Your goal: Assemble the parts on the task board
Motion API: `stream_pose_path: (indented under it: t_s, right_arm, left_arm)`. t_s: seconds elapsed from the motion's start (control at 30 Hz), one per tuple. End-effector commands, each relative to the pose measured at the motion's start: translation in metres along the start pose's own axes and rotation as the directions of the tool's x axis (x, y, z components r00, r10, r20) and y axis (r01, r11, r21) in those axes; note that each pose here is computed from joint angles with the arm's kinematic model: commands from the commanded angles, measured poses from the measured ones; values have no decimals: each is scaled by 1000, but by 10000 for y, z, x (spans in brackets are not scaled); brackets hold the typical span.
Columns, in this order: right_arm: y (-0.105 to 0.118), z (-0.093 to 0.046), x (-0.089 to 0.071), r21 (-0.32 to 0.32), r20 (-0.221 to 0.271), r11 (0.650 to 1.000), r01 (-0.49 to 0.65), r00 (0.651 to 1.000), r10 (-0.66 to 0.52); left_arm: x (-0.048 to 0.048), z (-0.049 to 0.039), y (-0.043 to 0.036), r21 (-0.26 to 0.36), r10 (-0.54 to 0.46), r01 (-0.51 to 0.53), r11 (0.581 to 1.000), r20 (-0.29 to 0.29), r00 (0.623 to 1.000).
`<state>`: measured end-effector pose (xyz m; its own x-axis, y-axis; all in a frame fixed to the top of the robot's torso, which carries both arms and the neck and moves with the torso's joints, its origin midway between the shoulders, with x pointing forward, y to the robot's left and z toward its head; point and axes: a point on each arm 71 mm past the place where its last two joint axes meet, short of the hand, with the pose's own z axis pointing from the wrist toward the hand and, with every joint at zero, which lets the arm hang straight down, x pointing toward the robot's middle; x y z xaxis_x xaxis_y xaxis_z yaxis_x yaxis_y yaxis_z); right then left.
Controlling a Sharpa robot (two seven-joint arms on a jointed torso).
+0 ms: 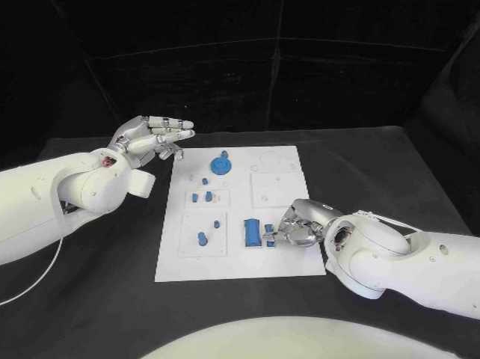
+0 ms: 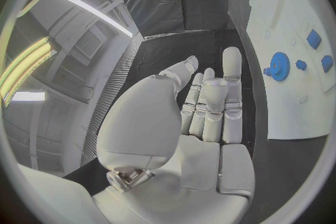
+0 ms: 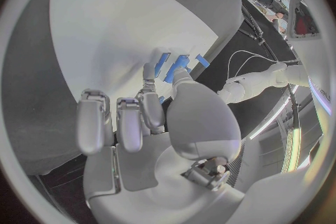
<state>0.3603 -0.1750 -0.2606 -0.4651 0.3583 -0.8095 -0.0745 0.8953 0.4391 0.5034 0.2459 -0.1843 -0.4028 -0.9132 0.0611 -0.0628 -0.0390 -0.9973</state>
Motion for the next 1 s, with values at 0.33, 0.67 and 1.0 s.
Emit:
stream_pose_path:
  t_s: [0.33,0.67,1.0]
  right_arm:
    - [-76,-56,-89,-54,47,998,-33,998,36]
    - [-448,118,-444,-147,89,870,-470,870,485]
    - [-667,688,-880,-252,42,624,-739,636,770]
  left_arm:
    - [5,2,-13,9,-5,5,1000,-6,1000]
    - [-12,4,27,57,-31,29,998,40,999]
    - [-170,124,170,88,-130,115,989,183,975]
